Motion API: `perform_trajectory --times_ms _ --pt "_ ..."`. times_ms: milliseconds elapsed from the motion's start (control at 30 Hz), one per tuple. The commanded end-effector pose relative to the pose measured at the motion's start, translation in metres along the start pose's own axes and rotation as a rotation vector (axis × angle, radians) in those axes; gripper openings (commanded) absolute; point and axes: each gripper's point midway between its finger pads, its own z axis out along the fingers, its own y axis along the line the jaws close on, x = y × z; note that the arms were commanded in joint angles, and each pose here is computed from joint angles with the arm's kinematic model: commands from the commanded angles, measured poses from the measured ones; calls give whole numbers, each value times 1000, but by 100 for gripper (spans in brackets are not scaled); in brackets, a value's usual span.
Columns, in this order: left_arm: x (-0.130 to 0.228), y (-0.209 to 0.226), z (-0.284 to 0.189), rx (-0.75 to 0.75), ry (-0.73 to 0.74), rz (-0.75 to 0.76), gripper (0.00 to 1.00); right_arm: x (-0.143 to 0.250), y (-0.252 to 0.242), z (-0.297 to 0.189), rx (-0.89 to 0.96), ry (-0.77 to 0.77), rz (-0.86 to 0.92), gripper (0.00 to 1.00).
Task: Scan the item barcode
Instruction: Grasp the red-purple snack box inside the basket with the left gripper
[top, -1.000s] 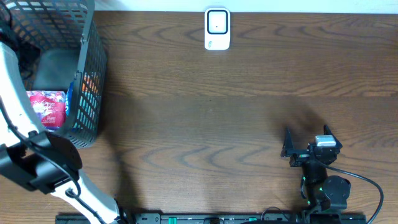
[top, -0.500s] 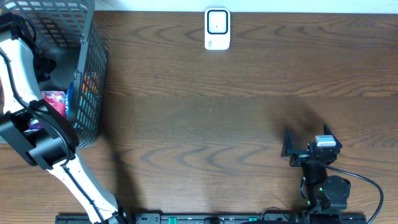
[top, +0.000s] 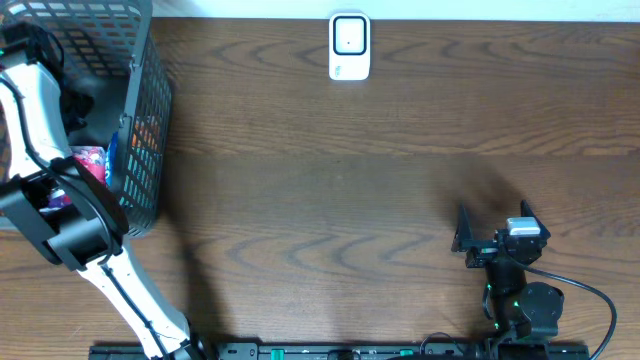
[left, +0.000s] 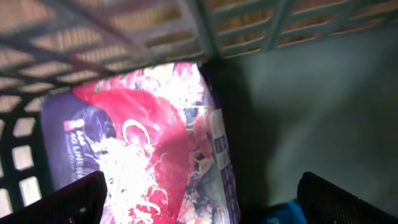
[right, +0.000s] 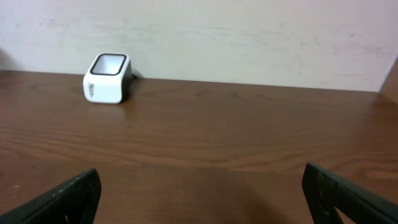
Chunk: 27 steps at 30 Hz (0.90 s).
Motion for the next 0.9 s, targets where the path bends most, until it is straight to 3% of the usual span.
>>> perform_trajectory --times_ms 0,733,767,800,867 --pt "8 5 17 -45 0 -51 98 0 5 0 -22 -2 -6 99" --pt "32 8 59 -68 21 5 98 0 5 0 -22 -2 -6 99" --pt "32 9 59 -70 24 25 93 0 5 0 -22 -2 -6 99" --pt "32 9 59 -69 24 51 71 0 5 0 -22 -2 -6 99" --pt "32 9 59 -69 26 91 57 0 5 0 -22 -2 -6 99"
